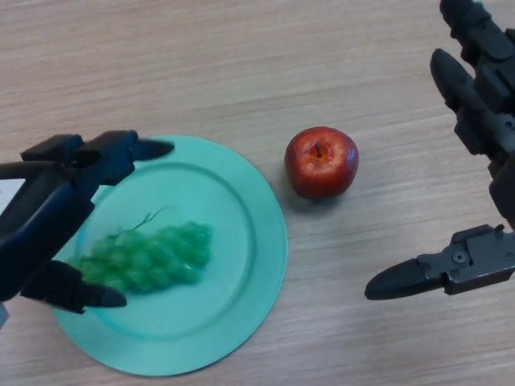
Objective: Pick up the green grapes and place it on the plate
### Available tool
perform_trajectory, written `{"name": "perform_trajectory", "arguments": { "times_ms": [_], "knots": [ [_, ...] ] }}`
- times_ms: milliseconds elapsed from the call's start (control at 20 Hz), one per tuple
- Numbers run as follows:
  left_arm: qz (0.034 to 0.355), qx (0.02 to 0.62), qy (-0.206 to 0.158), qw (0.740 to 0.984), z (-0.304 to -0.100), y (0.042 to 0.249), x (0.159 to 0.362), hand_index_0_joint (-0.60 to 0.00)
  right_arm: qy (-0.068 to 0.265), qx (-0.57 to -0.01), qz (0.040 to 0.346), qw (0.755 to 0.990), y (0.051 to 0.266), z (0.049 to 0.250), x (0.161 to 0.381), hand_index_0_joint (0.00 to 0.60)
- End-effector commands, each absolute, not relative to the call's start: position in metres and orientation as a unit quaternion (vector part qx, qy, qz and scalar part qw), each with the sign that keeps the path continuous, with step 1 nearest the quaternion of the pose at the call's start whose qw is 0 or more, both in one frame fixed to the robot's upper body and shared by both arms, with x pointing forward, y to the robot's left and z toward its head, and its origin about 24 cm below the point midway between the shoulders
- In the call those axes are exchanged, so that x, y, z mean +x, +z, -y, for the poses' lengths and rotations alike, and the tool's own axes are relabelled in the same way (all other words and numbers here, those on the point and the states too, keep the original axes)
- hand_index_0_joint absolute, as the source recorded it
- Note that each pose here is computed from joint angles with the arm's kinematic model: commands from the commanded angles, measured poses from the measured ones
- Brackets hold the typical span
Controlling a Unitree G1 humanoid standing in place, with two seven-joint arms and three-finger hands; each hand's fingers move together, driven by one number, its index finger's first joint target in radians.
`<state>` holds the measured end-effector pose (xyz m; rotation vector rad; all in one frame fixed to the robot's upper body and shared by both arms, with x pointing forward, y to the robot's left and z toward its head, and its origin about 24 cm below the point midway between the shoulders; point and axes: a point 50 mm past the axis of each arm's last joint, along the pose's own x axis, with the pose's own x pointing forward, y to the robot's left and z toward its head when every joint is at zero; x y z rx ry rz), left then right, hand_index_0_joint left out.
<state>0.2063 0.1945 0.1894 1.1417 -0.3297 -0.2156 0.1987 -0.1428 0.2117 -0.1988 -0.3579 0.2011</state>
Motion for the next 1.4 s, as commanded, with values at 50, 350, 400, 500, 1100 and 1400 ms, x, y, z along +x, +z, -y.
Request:
{"name": "perform_trajectory", "arguments": {
  "times_ms": [50,350,400,500,1100,1400],
  "knots": [
    [0.231,0.495,-0.028,0.837,-0.207,0.22,0.196,0.0,0.086,-0.099,0.283,0.95,0.238,0.144,0.186,0.0],
    [0.303,0.19,-0.019,0.934,-0.232,0.225,0.188,0.0,0.094,-0.104,0.285,0.948,0.238,0.139,0.187,0.0],
    [0.296,0.139,-0.011,0.945,-0.241,0.22,0.185,0.0,0.095,-0.102,0.287,0.948,0.238,0.137,0.187,0.0],
    [0.283,0.074,-0.004,0.956,-0.253,0.216,0.18,0.0,0.099,-0.096,0.288,0.948,0.238,0.134,0.188,0.0],
    [0.254,0.053,-0.035,0.965,-0.251,0.208,0.176,0.0,0.112,-0.096,0.282,0.948,0.239,0.126,0.19,0.0],
    [0.251,0.061,-0.035,0.965,-0.251,0.207,0.179,0.0,0.111,-0.099,0.28,0.948,0.24,0.126,0.192,0.0]
  ]
}}
